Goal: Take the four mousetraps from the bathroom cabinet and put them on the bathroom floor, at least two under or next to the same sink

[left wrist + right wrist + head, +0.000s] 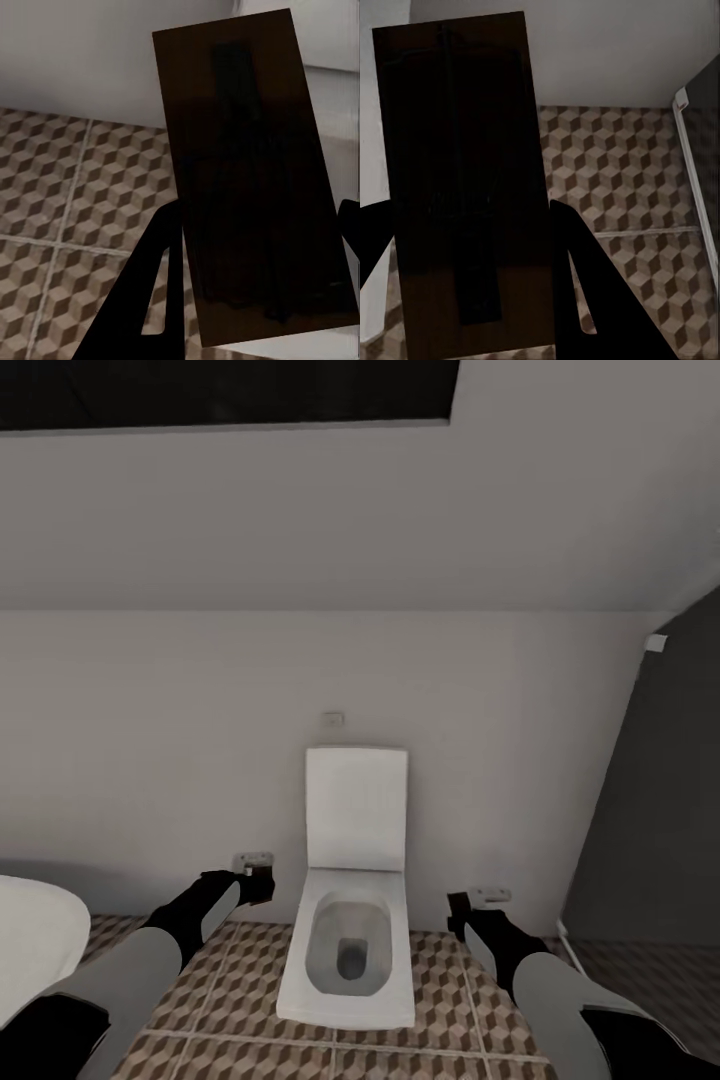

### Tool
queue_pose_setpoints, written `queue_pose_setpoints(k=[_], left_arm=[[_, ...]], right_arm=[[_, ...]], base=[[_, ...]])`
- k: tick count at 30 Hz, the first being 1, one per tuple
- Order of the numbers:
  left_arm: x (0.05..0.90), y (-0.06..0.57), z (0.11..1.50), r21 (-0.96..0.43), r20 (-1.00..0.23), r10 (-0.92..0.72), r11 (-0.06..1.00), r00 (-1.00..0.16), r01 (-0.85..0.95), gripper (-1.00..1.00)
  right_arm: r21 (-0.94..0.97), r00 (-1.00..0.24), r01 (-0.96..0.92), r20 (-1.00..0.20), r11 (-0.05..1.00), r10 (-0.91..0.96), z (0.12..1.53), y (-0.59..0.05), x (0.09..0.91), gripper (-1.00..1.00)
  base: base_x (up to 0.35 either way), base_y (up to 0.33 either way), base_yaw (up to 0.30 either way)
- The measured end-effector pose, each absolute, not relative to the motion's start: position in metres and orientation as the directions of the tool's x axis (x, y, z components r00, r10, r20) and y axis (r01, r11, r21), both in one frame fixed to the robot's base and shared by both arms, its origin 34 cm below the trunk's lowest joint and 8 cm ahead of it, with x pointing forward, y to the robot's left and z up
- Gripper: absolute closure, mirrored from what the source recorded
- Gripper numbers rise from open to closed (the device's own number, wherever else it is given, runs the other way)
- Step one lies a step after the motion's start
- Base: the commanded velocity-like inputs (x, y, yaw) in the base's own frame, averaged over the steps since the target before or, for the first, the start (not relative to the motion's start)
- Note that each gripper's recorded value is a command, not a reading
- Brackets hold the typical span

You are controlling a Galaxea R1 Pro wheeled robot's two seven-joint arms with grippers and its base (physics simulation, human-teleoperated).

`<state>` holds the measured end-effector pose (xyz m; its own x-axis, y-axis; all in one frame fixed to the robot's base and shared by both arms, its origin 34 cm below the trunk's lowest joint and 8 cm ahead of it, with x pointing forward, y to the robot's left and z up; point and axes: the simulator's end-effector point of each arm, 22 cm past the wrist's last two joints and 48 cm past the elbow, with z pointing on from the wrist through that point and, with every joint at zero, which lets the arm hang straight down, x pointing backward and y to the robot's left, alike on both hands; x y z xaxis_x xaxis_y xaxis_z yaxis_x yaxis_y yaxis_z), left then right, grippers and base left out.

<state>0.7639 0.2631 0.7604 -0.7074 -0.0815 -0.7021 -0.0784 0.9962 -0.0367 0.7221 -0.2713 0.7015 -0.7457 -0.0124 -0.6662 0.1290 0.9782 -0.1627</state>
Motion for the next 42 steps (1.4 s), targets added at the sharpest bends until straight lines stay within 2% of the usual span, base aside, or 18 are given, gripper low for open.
queue_pose_setpoints(k=[42], left_arm=[[0.762,0.259,0.731,-0.043,-0.702,-0.084,0.996,-0.707,-0.075,1.0]], right_arm=[[-0.16,-0.745,0.133,-0.666,0.978,-0.007,0.673,-0.271,0.721,1.0]], base=[[0.0,0.0,-0.005]])
